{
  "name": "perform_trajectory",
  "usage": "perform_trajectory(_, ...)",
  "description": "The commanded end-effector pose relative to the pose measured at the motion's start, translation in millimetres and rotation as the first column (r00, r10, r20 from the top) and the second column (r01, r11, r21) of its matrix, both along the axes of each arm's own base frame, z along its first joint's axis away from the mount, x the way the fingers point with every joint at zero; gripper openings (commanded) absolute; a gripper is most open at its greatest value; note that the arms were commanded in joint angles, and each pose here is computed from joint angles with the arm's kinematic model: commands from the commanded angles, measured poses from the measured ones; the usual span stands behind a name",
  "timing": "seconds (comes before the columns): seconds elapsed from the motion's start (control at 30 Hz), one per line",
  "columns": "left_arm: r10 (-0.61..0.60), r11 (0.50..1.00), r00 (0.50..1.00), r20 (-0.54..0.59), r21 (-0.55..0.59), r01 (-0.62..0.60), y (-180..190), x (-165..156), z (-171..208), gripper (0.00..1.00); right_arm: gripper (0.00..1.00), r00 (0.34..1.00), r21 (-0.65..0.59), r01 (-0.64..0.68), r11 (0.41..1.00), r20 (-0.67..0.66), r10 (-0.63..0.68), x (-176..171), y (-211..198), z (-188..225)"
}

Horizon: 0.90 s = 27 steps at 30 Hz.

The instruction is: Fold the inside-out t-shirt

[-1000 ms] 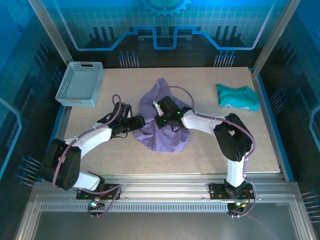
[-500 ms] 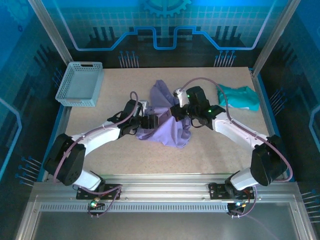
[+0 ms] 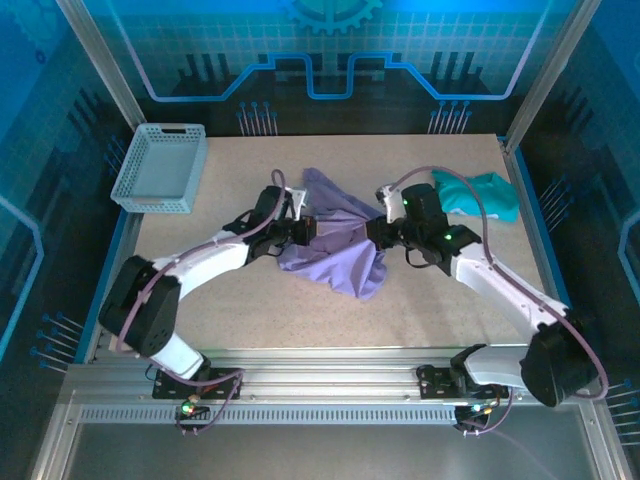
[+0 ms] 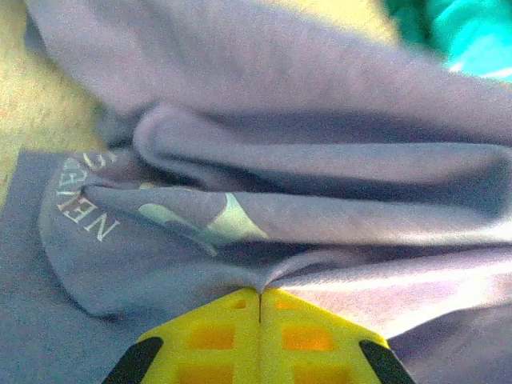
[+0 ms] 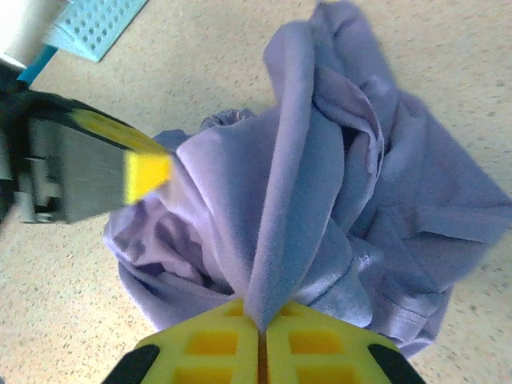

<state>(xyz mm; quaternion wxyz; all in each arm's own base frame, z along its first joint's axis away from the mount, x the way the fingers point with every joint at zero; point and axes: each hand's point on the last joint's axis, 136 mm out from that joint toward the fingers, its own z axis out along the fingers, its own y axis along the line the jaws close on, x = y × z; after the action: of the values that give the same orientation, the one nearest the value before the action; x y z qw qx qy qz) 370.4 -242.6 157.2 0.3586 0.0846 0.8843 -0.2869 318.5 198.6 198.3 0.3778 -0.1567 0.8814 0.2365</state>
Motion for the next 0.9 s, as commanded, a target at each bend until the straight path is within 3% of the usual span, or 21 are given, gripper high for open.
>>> perform_trajectory(0.0,-0.035,0.985,0.993,0.111,-0.164,0.053,-8.8,-16.4,72.8,0.00,0.11,0.997,-0.045,0.075,0.996,0.037,-0.073,-7.4,-19.1,1.1)
perform_trajectory(0.13,-0.019,0.975,0.987,0.159,-0.215,0.054,-0.6,-32.5,99.3,0.00,0.12,0.994,-0.054,0.088,0.995,0.072,-0.084,-16.7,-27.1,-7.4)
perform_trajectory(0.27,-0.011,0.985,0.991,0.136,-0.171,0.034,5.4,-34.8,84.3,0.00,0.14,0.996,-0.027,0.049,0.998,0.080,-0.047,-21.3,-20.8,-6.3)
perform_trajectory(0.37,-0.015,0.982,0.995,0.101,-0.186,0.034,3.2,-36.9,76.8,0.00,0.16,0.994,-0.088,0.110,0.990,0.029,-0.107,-18.1,-31.3,-19.5)
perform_trajectory(0.47,-0.033,0.976,0.995,0.093,-0.213,0.053,-1.4,-39.6,80.7,0.00,0.23,0.990,-0.186,0.140,0.973,-0.007,-0.144,-18.1,-40.6,-33.7)
perform_trajectory(0.63,-0.051,0.974,0.995,0.083,-0.215,0.068,-4.6,-42.6,83.8,0.00,0.44,0.981,-0.207,-0.095,0.974,0.147,0.127,-39.1,21.1,-12.9)
perform_trajectory(0.7,-0.052,0.974,0.995,0.087,-0.217,0.070,-4.5,-43.9,85.8,0.00,0.50,0.970,-0.222,-0.141,0.965,0.165,0.180,-44.0,41.7,-13.7)
perform_trajectory(0.87,-0.054,0.972,0.994,0.092,-0.222,0.073,-3.9,-47.0,89.5,0.00,0.61,0.984,-0.313,-0.033,0.949,0.159,0.086,-19.0,51.5,-41.8)
